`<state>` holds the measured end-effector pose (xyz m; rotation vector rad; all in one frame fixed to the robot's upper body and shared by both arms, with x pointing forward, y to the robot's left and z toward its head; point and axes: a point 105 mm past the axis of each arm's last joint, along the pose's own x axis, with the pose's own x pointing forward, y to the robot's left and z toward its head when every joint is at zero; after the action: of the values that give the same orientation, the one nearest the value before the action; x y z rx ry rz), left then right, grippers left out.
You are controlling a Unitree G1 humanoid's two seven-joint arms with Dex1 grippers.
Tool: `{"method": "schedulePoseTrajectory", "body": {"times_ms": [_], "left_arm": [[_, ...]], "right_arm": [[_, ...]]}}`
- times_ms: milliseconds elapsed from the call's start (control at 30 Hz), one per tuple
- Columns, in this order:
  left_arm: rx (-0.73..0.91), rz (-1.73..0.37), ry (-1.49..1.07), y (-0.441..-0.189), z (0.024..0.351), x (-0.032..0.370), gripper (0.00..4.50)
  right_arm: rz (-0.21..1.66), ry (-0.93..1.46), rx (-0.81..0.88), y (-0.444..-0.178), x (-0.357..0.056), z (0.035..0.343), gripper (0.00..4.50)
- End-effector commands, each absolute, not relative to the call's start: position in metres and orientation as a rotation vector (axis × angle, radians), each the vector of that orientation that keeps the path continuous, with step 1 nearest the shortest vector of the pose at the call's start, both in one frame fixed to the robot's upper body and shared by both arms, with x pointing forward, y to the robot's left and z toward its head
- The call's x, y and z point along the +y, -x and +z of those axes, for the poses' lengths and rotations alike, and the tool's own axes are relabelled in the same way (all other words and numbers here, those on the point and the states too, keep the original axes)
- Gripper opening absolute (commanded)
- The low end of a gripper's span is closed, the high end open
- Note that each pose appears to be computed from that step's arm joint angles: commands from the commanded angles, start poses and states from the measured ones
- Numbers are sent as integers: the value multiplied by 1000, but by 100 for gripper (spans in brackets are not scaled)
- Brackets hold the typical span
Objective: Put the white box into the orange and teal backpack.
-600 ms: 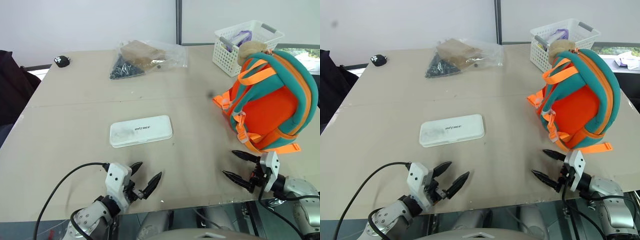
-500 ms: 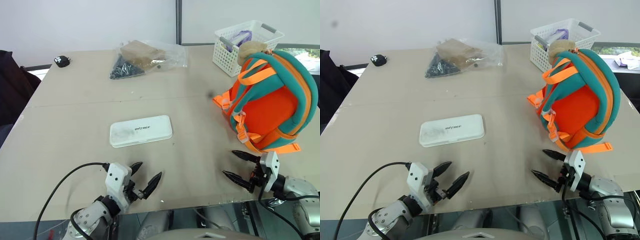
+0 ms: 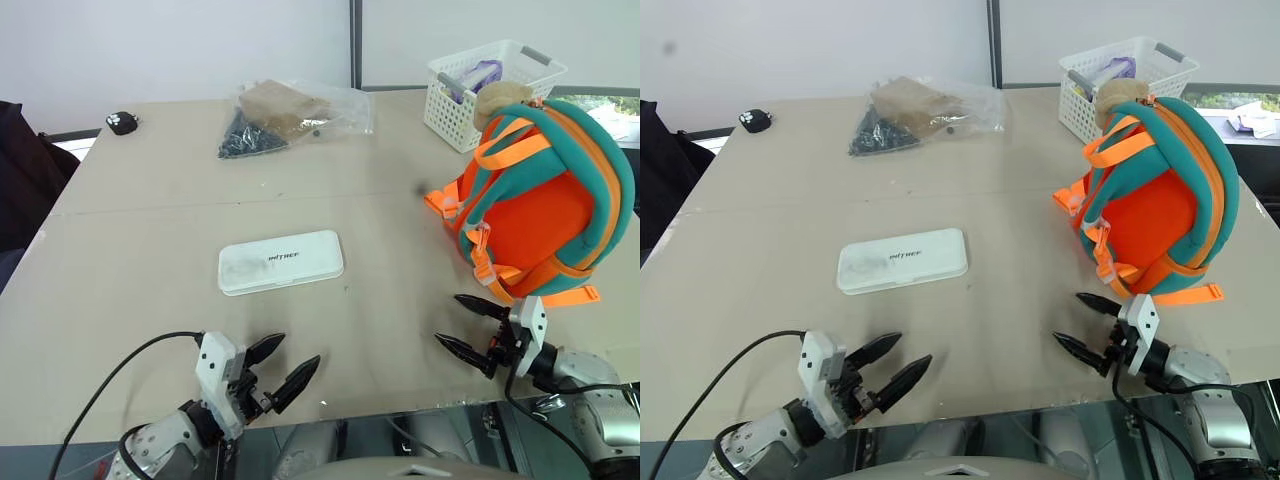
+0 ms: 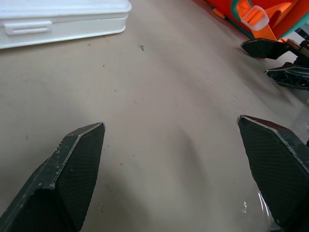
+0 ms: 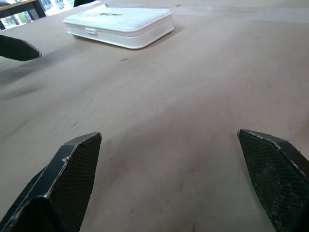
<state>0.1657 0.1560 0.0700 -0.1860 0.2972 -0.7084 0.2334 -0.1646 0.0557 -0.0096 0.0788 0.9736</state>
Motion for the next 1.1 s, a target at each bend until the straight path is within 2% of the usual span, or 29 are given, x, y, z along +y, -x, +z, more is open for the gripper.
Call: {"method": "schedulePoseTrajectory", "body": {"times_ms": [33,133,267,433,467,533,633,733,800,867,933,967,1100], "left_arm": [[232,-707,142,-171,81,167,450],[205,-695,143,-174,88,188,450],[211,-665,224,-177,102,238,450],[349,-715,453,-180,123,290,450],[386,-693,472,-187,122,301,450],[436,-676,498,-218,125,327,450],[498,-711,536,-243,128,337,450],[574,-720,558,-259,122,338,450],[621,-695,588,-270,117,338,450],[698,-714,580,-273,110,334,450],[751,-671,575,-280,98,332,450],[765,-641,574,-284,94,333,450],[913,-682,594,-281,80,319,450]], "right_arm": [[980,3,44,-238,-159,61,447],[990,0,23,-242,-153,65,447],[1013,14,-23,-249,-139,78,447],[1023,61,-84,-272,-116,95,447],[1023,62,-92,-277,-110,98,447],[995,147,-104,-300,-91,101,447],[972,264,-107,-318,-77,100,447],[877,350,-128,-337,-75,105,365],[818,398,-135,-346,-74,107,264],[807,429,-129,-349,-69,104,144],[813,448,-133,-349,-59,101,48],[813,452,-137,-349,-56,100,14],[834,472,-161,-348,-40,103,6]]}}
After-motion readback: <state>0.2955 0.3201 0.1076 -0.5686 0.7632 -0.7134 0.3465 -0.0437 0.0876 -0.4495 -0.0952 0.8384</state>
